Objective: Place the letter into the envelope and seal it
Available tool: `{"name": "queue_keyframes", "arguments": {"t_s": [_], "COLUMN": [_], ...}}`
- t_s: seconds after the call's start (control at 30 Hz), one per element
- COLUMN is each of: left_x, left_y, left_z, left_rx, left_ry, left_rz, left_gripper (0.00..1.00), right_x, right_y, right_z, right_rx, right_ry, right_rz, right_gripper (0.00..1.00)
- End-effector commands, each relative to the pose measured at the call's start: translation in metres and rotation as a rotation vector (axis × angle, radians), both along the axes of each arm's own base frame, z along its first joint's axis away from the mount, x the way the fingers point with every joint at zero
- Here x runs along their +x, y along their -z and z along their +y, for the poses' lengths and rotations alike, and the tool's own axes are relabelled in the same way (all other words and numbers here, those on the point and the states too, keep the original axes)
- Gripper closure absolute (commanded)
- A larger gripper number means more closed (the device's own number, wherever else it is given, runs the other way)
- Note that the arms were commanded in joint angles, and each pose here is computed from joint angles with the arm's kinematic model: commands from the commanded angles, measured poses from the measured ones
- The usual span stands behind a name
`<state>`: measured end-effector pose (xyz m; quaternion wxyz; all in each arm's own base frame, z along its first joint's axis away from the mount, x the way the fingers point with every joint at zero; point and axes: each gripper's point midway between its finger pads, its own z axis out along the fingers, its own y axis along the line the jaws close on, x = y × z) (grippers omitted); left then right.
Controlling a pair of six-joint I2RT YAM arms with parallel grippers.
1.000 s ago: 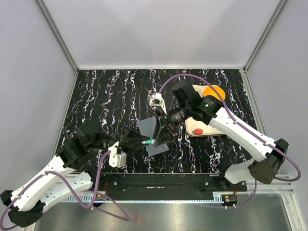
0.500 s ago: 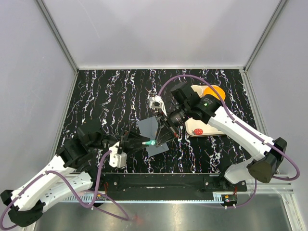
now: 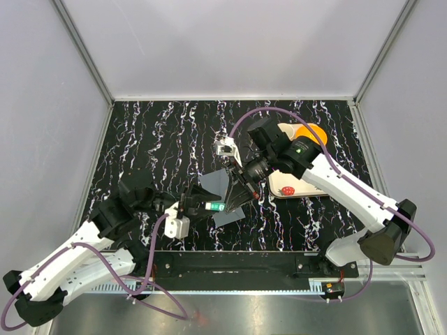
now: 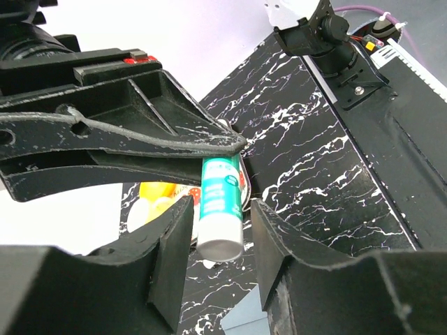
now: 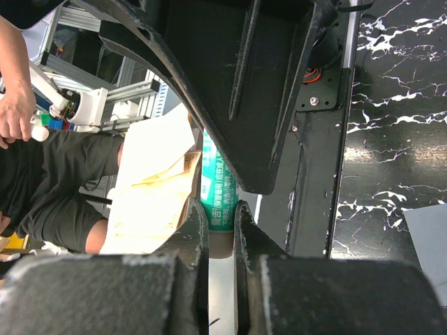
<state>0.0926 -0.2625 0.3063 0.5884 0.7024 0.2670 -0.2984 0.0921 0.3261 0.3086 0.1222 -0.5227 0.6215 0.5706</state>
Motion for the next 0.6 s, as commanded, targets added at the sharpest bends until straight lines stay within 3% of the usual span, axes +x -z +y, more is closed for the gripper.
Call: {"name": "queue_keyframes", "arguments": {"t_s": [0.0,0.4,0.53,0.57], "left_x": [-0.0035,-0.008,-0.0088,-0.0074], "left_y": [-0.0237,-0.0262,-0.0276,-0.0264], "left_z": [-0.0036,-0.009,-0.0087,-0.0085], "left_rx": [-0.077,-0.086,-0.089,-0.086], "left_ry": [0.034,0.049,0.046,0.038], "left_rz": [-0.065,-0.039,-0.033,-0.026], "left_gripper": [0.57,0.69,0.9,1.0], "right_x": [-0.0005,-0.0007,-0.0001,0.0009], "right_y": [-0.0164,-0.0196,-0.0187,-0.017], "right_z": [0.0056,0.009,0.0086,0.0092], "right_rx": [0.056,0.073,0.071,0.063], "right_ry": [-0.025,-0.031,-0.028,-0.02], "right_rz": [-0.013,-0.006,-0.007,-0.01], "right_gripper": [1.0,1.0,1.0,0.97]}}
